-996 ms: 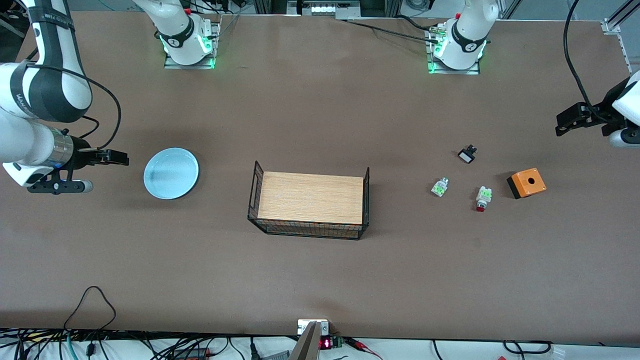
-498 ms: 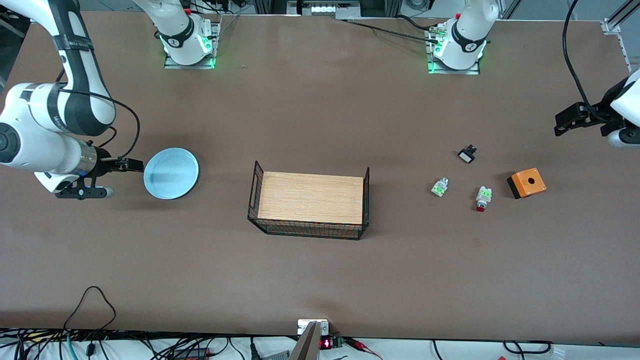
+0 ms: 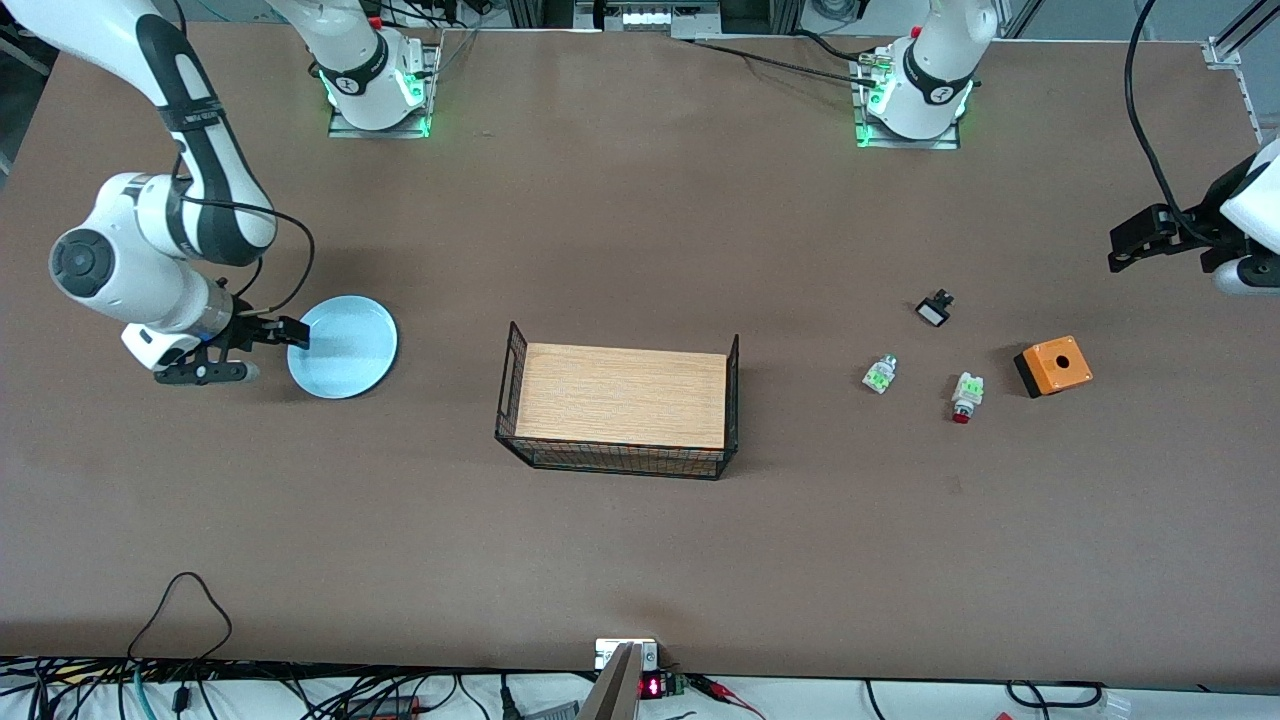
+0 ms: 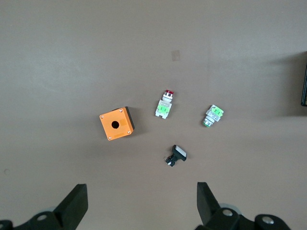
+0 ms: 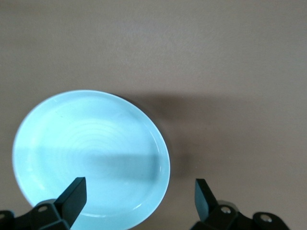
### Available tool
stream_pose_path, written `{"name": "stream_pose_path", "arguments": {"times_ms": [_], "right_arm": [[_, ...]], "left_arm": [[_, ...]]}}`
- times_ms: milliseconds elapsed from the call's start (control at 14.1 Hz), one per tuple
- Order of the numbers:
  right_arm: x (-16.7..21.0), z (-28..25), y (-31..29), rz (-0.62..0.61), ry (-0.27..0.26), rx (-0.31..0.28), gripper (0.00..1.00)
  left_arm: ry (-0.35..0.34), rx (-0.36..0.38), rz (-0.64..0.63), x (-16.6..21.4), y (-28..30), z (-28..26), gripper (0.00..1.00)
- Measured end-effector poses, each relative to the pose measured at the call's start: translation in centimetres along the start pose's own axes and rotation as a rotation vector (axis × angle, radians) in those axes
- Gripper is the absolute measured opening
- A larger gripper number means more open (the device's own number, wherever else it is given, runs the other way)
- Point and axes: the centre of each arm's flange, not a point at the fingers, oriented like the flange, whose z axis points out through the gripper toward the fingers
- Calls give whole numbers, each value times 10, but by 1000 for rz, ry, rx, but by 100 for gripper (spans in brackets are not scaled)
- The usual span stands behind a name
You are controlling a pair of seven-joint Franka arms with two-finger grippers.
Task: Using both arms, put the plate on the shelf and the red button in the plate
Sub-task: 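Grasp the plate rim with the right gripper and tilt it up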
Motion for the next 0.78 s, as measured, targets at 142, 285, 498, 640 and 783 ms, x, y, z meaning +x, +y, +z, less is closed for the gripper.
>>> {"name": "stream_pose_path", "arguments": {"times_ms": [142, 285, 498, 640, 783], "right_arm": [[-16, 19, 5, -30, 24, -3, 100], [-26, 29, 10, -65, 21, -2, 100], [-33, 38, 14, -100, 12, 1, 100], [-35, 44, 17, -96, 5, 3, 100], [-36, 51, 20, -93, 4, 4, 100]], "left_arm": [[1, 0, 0, 0, 0, -1, 100], [1, 0, 0, 0, 0, -1, 100], [1, 0, 14, 0, 0, 0, 100], [0, 0, 21, 0, 0, 0, 100], [0, 0, 22, 0, 0, 0, 100]]}}
